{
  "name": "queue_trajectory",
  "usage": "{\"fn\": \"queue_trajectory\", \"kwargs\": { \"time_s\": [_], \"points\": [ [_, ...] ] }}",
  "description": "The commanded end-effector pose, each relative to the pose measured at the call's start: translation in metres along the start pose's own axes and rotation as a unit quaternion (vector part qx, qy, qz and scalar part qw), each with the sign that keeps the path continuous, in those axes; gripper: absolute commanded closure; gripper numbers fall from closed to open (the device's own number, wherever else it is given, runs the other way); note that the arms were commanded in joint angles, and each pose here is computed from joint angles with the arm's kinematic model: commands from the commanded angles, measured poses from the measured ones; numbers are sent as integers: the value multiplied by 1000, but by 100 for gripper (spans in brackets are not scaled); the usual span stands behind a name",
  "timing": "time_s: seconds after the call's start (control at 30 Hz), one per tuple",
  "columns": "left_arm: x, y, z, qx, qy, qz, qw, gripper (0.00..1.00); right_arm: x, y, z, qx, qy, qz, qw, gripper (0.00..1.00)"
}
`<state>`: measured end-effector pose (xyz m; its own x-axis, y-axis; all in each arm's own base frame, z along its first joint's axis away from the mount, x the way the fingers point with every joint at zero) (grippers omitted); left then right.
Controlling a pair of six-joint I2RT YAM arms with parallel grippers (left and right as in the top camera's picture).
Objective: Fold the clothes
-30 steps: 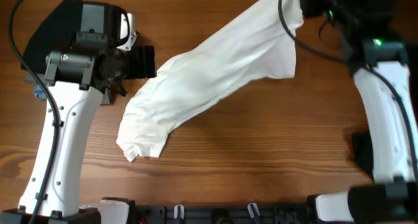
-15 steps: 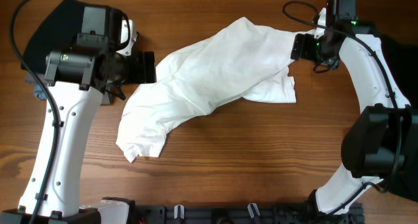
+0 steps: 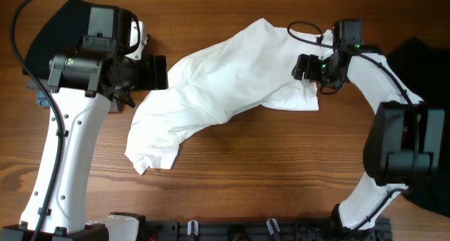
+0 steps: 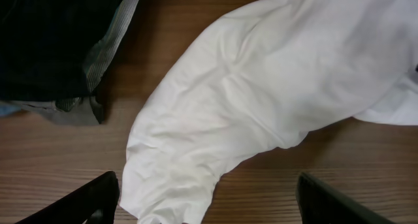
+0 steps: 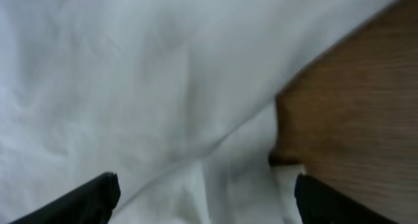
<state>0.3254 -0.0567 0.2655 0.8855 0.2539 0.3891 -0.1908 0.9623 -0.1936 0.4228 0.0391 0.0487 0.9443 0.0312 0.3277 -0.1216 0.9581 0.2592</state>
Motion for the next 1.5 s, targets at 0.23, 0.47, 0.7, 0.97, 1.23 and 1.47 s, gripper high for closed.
{"fn": "queue_trajectory", "kwargs": {
  "time_s": [0.23, 0.47, 0.7, 0.97, 1.23, 1.47],
  "points": [
    [2, -5, 9, -14, -11, -10, 1000, 15, -13, 14, -35, 43, 25, -17, 999, 43],
    [2, -4, 9, -14, -11, -10, 1000, 14, 8, 59, 11, 148, -9, -19, 989, 96],
    [6, -6, 10, -18, -21, -10, 1000, 12, 65, 104, 123, 191, -192, 67, 960, 96],
    [8, -7, 10, -20, -26, -11, 999, 12, 124, 51, 128, 26, -321, 9, 947, 22],
    [3, -5, 9, -15, -15, -10, 1000, 12, 73, 22, 62, -22, -174, -7, 985, 5],
    [1, -6, 9, -20, -9, -10, 1000, 13, 11, 31, 44, 10, -37, -8, 999, 38]
  ]
}}
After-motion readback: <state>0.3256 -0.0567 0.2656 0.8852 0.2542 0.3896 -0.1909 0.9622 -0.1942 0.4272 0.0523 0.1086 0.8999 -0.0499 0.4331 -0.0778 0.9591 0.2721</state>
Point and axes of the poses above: each gripper's point midway between its finger pads, its own z axis back along the fingers, its own y axis along the line the jaws close on, x = y × z, the point moved 2 cm from there along z, back along the fingers, and after that the axes turned 12 degrees about z, right-handed, at the moved point
